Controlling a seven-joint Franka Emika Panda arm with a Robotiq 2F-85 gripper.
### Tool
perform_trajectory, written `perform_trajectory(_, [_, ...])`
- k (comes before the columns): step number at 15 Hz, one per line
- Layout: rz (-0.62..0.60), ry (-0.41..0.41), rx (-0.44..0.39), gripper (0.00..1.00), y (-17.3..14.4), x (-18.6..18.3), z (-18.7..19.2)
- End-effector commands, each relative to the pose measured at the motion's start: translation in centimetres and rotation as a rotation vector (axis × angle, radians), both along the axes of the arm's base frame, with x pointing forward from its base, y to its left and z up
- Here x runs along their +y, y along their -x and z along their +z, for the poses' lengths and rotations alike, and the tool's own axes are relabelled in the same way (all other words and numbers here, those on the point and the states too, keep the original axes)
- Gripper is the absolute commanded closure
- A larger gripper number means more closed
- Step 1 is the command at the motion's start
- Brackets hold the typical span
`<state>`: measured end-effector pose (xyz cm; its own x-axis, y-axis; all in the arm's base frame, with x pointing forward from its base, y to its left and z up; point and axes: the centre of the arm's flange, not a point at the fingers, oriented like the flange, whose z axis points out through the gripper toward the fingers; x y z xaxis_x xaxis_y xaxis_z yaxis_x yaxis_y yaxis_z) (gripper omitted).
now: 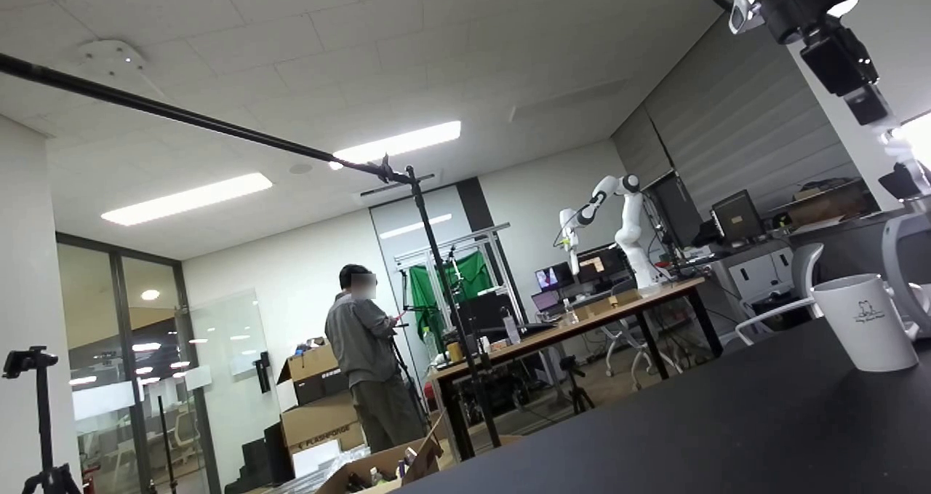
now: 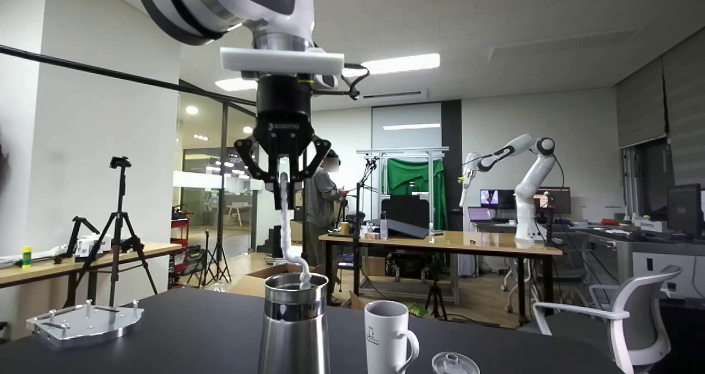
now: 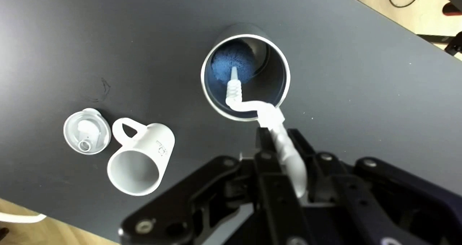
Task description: Move the brush inside the silver flask up and down
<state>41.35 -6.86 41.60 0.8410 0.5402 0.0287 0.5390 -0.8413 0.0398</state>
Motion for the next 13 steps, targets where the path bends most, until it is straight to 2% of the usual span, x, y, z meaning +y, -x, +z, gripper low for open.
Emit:
perform_trajectory(1, [-0.021,0.002,-0.030,0.71,0.0,-1.0,3.7])
perform_trajectory(2, [-0.010,0.007,-0.027,0.58,0.1,-1.0,4.0])
perform_trajectory(9, [-0.020,0.040,-0.024,0.12,0.8,-1.2,6.4])
perform_trajectory(10, [-0.006,0.024,-0.032,0.30,0.5,-1.0,4.8])
perform_trajectory(13, [-0.005,0.029,-0.029,0.12,0.7,-1.1,5.4])
